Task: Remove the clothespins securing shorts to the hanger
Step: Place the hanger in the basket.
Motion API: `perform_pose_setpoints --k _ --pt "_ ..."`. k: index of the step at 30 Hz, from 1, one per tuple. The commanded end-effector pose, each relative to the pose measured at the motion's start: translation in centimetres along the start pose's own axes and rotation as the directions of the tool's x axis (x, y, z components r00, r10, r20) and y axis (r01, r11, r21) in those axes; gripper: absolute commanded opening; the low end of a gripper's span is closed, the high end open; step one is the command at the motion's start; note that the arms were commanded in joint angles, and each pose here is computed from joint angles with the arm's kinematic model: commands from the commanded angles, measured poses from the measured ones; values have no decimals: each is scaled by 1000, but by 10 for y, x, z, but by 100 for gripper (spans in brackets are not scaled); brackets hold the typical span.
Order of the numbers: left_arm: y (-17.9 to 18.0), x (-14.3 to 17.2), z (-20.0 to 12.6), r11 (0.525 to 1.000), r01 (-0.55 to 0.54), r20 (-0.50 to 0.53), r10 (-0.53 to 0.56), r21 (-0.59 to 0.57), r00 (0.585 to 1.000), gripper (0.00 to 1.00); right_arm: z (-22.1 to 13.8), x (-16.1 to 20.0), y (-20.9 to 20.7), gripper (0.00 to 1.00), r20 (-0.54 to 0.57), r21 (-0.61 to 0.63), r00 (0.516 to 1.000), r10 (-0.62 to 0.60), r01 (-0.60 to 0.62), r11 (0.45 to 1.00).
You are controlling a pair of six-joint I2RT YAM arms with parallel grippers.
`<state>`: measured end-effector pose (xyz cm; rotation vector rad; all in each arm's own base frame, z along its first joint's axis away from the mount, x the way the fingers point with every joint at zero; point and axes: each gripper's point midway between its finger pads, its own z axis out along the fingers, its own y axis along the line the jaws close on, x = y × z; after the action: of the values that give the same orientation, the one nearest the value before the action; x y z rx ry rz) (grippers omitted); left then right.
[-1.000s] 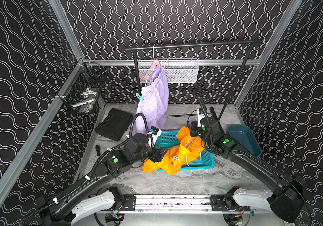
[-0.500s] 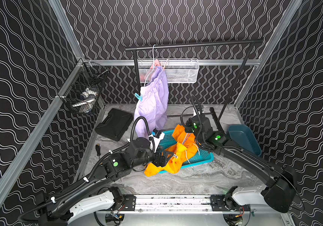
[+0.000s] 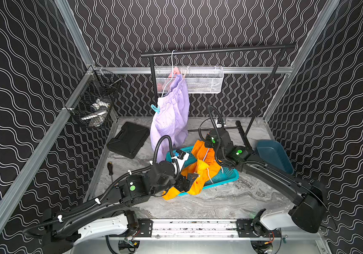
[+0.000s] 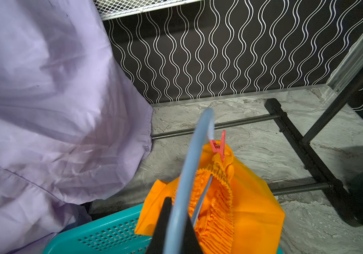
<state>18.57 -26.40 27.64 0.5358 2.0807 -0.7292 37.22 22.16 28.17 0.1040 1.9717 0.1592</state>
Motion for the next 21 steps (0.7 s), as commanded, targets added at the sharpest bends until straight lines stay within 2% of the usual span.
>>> perform_pose_setpoints --k 1,5,13,16,18,21 --pt "-6 -5 1 1000 -22 33 22 -11 999 81 2 -1 -2 0 0 28 1000 14 -14 999" --pt "-17 -6 -1 999 -47 42 47 -2 998 81 5 2 -2 0 -6 45 1000 11 -10 999" --pt "-9 2 11 984 -119 10 122 -135 992 79 1 -1 2 0 8 23 1000 27 -27 999" --pt "-9 5 15 977 -137 4 139 -163 990 73 0 -2 2 0 11 21 1000 25 -25 999" --pt "-9 4 15 976 -140 13 144 -166 989 62 -1 -4 1 0 14 19 1000 25 -26 999" --pt "-8 2 14 974 -142 26 149 -174 989 56 -4 -6 3 0 19 5 999 29 -29 1000"
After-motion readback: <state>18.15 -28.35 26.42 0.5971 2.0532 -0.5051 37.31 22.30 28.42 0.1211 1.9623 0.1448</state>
